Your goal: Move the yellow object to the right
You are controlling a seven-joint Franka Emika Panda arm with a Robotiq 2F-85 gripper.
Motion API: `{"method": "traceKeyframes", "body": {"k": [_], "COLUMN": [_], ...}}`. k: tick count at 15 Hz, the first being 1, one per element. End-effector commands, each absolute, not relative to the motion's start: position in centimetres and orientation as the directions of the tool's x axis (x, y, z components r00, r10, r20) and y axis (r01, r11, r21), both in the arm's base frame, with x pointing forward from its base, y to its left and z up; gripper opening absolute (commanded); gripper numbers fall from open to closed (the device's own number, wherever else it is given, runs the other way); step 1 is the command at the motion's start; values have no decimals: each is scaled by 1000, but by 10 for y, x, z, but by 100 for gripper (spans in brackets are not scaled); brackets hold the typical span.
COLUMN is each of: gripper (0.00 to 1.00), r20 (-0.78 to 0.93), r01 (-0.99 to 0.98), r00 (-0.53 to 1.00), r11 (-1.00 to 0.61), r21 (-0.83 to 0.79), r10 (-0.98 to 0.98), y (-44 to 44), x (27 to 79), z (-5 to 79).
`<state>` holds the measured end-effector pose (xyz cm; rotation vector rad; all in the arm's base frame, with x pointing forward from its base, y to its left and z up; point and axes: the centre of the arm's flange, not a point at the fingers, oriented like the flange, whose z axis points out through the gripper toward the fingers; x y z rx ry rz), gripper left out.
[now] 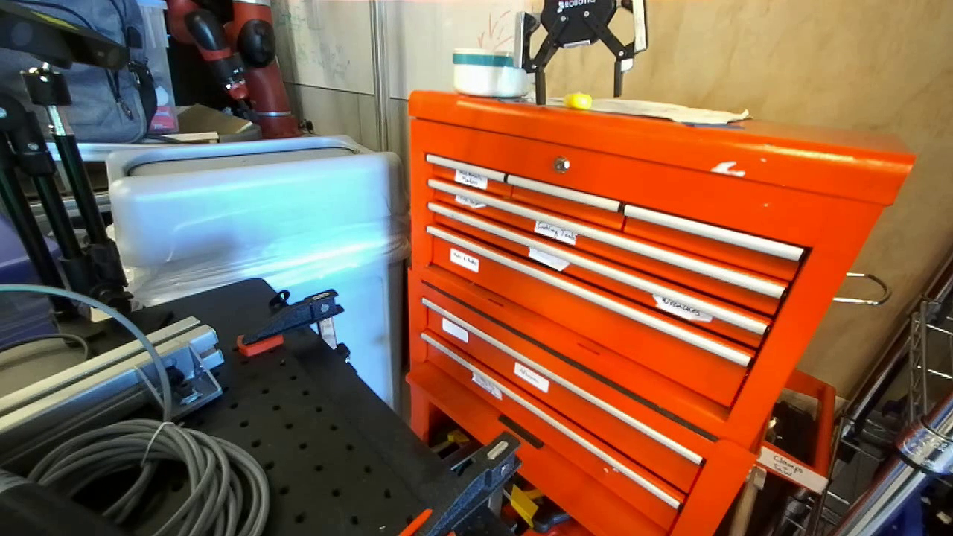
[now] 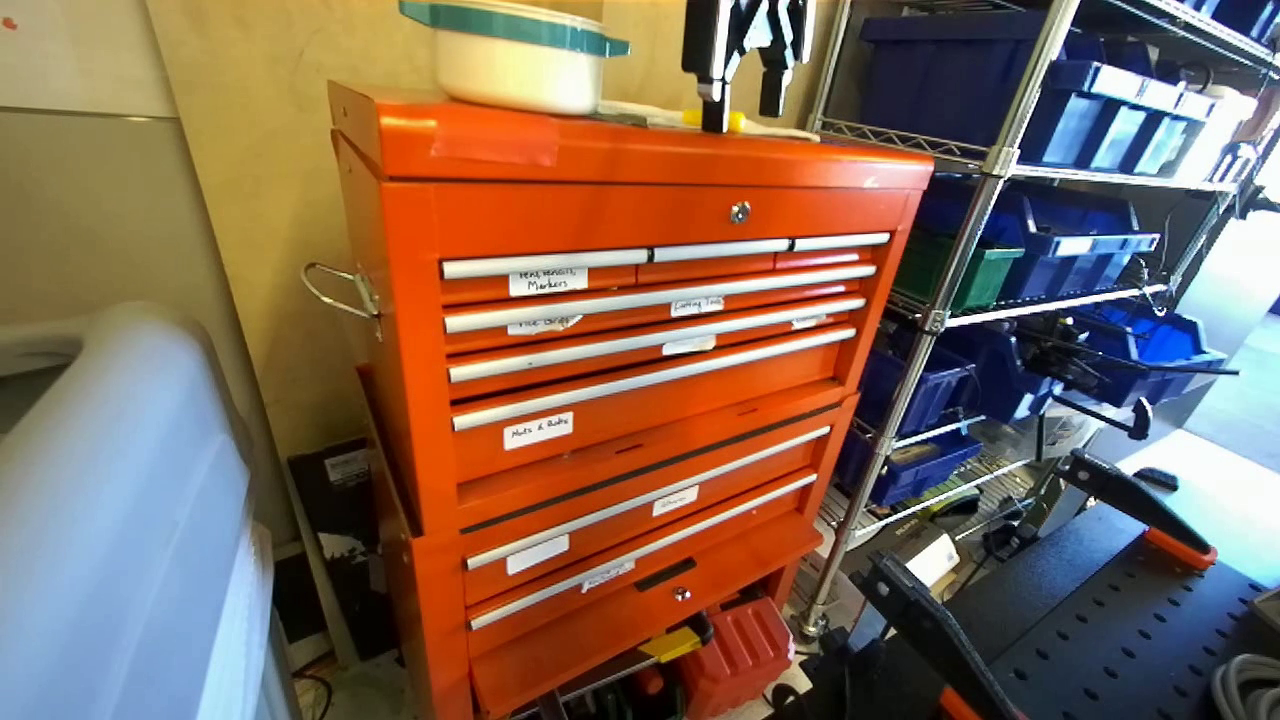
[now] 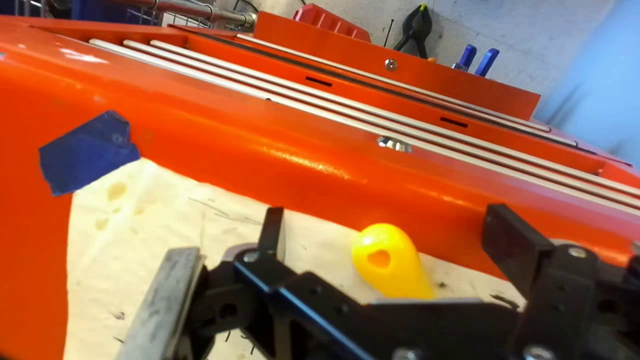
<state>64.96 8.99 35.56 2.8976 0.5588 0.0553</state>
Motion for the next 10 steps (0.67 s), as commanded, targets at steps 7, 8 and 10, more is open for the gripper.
{"method": "traceKeyframes", "body": {"k": [7,8,10], "gripper": [74,66,50], "r20": [35,33,29], "r01": [449,459,484], "r00": [890,885,872], "r11": [-886,-883,-870], "r21": [111,99,91], "r10": [455,464,488], "y": [79,81,86], "x": [684,684,683], "z": [348,346,344]}}
